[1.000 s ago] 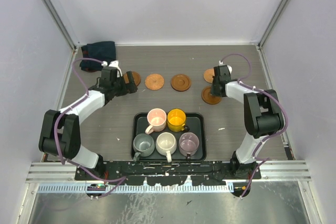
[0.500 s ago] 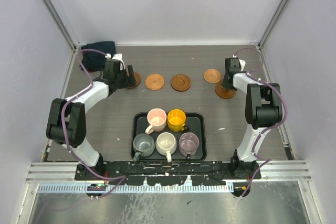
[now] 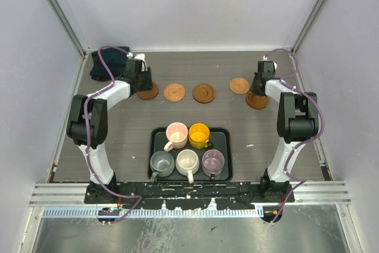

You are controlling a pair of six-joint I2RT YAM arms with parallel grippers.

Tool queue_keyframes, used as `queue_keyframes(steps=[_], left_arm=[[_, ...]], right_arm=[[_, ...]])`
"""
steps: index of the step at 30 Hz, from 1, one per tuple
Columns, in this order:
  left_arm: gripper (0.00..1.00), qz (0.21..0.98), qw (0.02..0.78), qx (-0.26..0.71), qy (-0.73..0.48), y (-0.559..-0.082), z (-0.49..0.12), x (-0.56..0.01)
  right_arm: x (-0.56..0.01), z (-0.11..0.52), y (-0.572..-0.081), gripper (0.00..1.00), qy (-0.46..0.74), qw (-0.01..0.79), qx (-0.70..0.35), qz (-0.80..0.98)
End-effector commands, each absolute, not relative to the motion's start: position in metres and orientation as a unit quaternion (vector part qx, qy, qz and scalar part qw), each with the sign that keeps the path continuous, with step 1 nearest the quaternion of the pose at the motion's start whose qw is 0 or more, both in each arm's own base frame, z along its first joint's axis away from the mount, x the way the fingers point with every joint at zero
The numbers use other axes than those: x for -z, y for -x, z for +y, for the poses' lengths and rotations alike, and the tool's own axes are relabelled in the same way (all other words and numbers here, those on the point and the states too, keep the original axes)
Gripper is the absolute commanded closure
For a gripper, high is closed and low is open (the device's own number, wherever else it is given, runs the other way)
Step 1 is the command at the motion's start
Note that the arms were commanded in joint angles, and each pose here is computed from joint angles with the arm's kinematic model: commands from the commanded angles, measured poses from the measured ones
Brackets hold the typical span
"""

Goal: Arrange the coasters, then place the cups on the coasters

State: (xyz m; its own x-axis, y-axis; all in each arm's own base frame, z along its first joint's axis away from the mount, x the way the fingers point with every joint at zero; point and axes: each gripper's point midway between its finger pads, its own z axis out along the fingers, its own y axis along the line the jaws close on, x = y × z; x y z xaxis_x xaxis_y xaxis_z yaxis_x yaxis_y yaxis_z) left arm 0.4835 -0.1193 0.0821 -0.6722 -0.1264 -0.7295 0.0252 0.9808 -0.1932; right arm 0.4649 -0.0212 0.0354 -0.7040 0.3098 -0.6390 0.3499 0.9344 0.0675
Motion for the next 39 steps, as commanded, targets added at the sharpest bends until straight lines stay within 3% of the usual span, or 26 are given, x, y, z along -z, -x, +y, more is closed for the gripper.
queue_keyframes(steps=[1,14,24,39], left_arm=[[0.59,0.906,0.415,0.084,0.015,-0.504,-0.119,-0.086],[0.56,0.926,0.372,0.06,0.034,-0.522,-0.116,-0.059],[0.57,0.936,0.334,0.043,0.103,-0.504,-0.086,-0.048],[0.58,0.941,0.314,0.051,0.118,-0.471,-0.075,-0.045]], right_arm=[[-0.096,0.015,-0.496,0.99,-0.114,0.434,-0.052,0.892],[-0.096,0.064,-0.537,0.99,-0.035,0.45,-0.065,0.89],[-0.06,0.072,-0.543,0.99,-0.024,0.414,-0.078,0.907],[-0.015,0.108,-0.474,0.99,-0.001,0.34,-0.083,0.937]])
